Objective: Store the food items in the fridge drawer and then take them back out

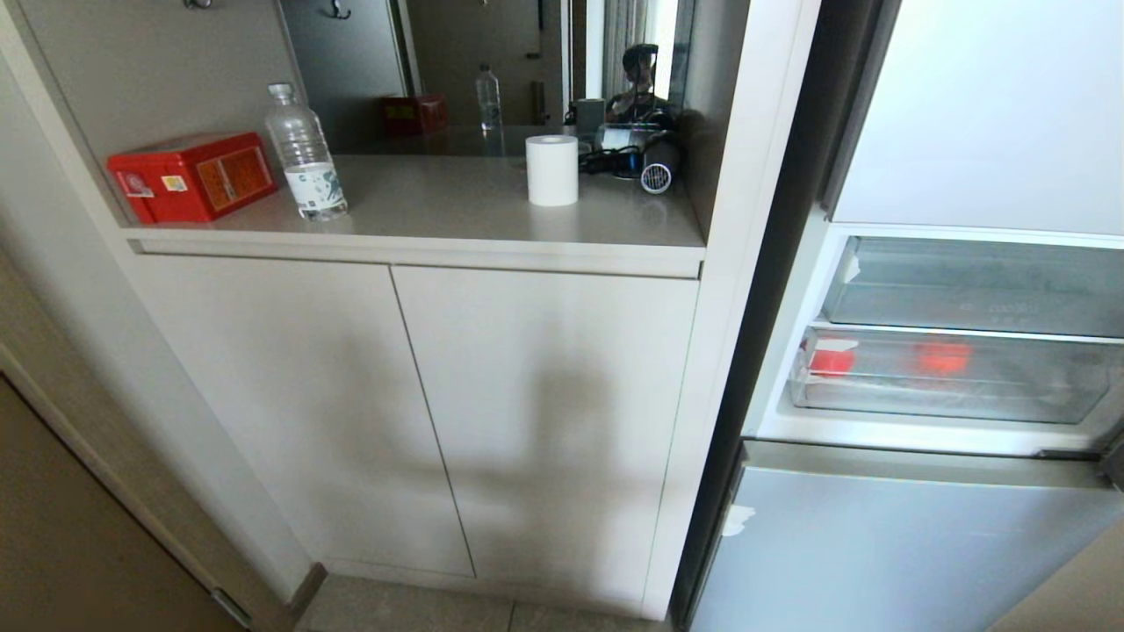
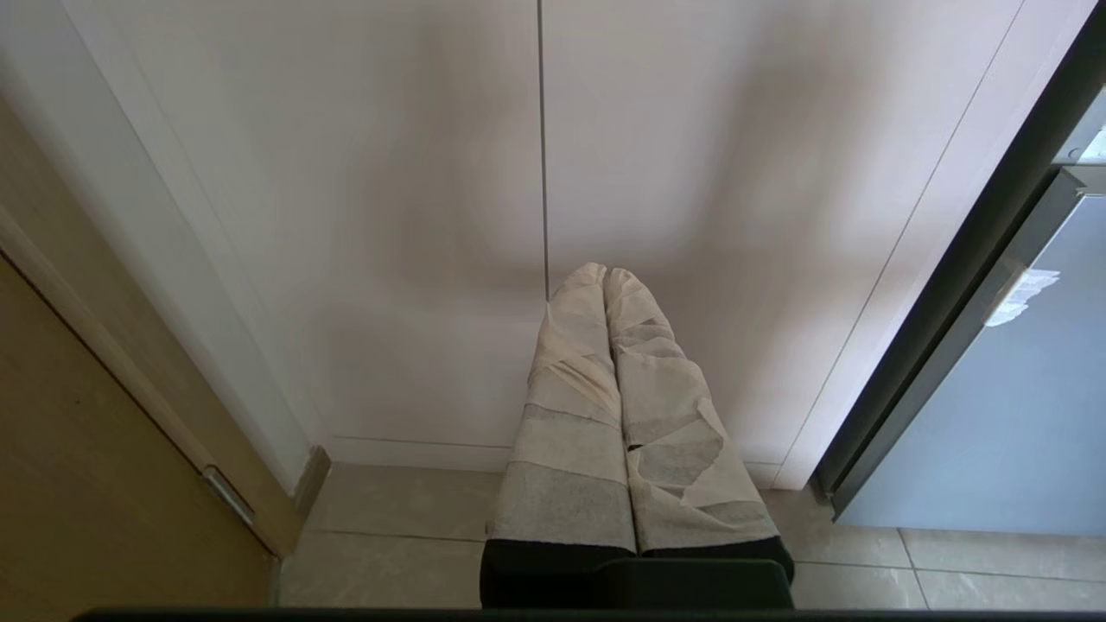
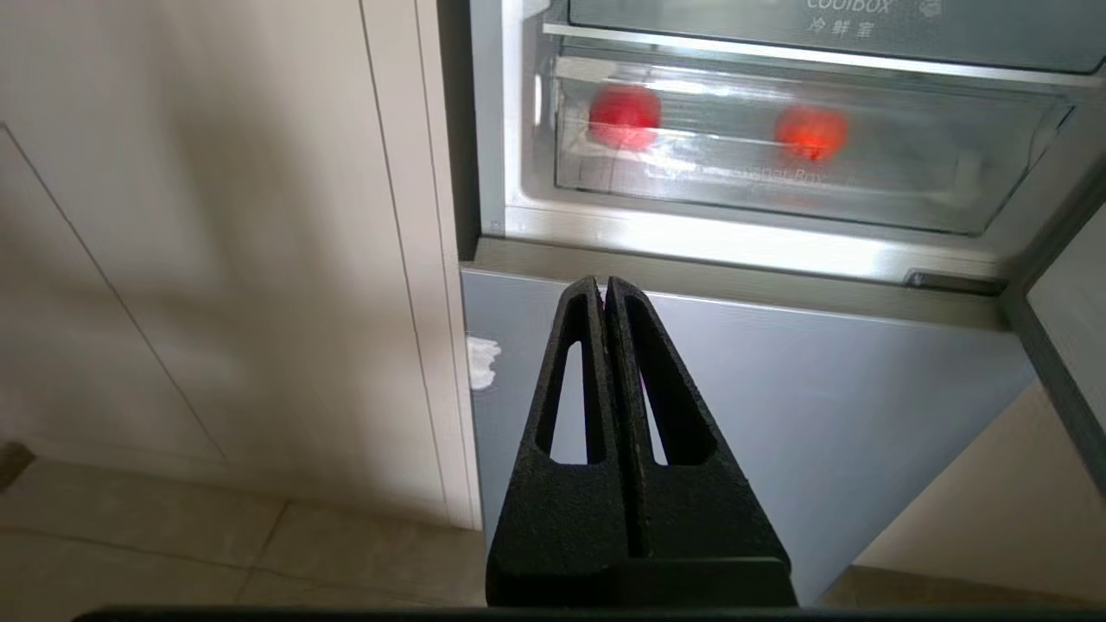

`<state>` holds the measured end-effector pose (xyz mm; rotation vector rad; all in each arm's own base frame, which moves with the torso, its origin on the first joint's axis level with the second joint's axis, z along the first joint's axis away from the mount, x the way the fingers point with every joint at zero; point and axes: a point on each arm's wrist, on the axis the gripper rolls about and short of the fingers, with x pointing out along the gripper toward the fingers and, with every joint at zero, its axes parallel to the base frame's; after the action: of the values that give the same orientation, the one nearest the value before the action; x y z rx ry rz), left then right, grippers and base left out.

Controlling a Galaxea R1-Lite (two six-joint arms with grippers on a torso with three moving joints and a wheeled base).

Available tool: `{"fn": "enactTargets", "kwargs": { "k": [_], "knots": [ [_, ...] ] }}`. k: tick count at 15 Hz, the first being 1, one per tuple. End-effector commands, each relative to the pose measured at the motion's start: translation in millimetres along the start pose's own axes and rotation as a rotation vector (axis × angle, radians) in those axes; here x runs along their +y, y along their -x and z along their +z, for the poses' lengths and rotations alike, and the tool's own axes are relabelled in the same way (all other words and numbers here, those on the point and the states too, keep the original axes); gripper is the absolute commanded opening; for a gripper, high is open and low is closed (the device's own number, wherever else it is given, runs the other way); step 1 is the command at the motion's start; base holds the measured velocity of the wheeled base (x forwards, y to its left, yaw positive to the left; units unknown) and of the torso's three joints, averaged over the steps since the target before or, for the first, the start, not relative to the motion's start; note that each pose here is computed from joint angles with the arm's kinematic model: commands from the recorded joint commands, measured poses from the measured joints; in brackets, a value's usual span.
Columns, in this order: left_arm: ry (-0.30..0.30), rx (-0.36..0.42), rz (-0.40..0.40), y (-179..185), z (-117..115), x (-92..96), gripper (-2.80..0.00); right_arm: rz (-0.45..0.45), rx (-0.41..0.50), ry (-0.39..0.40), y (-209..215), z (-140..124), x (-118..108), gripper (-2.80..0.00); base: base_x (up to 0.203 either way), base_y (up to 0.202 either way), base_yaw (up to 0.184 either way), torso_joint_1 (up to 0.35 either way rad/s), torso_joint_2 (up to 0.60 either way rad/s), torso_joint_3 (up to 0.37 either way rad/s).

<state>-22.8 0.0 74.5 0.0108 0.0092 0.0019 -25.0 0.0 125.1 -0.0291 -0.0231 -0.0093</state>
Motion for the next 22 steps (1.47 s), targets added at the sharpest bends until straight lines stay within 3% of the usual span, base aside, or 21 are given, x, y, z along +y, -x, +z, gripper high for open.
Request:
{"fn": "enactTargets", "kwargs": {
  "k": [1,4,8,10,12,16,20,21,22],
  "knots": [
    [0.0,0.002,0.001,0,0,0.0,-2.8,0.006,0.176,-0.005,-35,33,-1,-2.8,0.0,0.0,0.0,0.0,0.0,0.0],
    [0.0,0.002,0.0,0,0,0.0,-2.8,0.046,0.439,-0.025,-109,41,0,-2.8,0.0,0.0,0.0,0.0,0.0,0.0],
    [0.0,0.002,0.0,0,0,0.0,-2.8,0.08,0.581,-0.055,-217,7,4,-2.8,0.0,0.0,0.0,0.0,0.0,0.0],
    [0.0,0.002,0.001,0,0,0.0,-2.8,0.087,0.574,-0.061,-257,-19,6,-2.8,0.0,0.0,0.0,0.0,0.0,0.0],
    [0.0,0.002,0.001,0,0,0.0,-2.8,0.091,0.508,-0.062,-284,-34,8,-2.8,0.0,0.0,0.0,0.0,0.0,0.0],
    [0.0,0.002,0.0,0,0,0.0,-2.8,0.083,0.415,-0.054,-305,-45,8,-2.8,0.0,0.0,0.0,0.0,0.0,0.0],
    [0.0,0.002,0.001,0,0,0.0,-2.8,-0.008,0.325,-0.031,-324,-64,9,-2.8,0.0,0.0,0.0,0.0,0.0,0.0],
    [0.0,0.002,0.0,0,0,0.0,-2.8,-0.034,0.293,-0.015,-328,-68,9,0.0,0.0,0.0,0.0,0.0,0.0,0.0],
    [0.0,0.002,0.0,0,0,0.0,-2.8,-0.059,0.259,-0.004,-331,-71,8,0.0,0.0,0.0,0.0,0.0,0.0,0.0]
  ]
}}
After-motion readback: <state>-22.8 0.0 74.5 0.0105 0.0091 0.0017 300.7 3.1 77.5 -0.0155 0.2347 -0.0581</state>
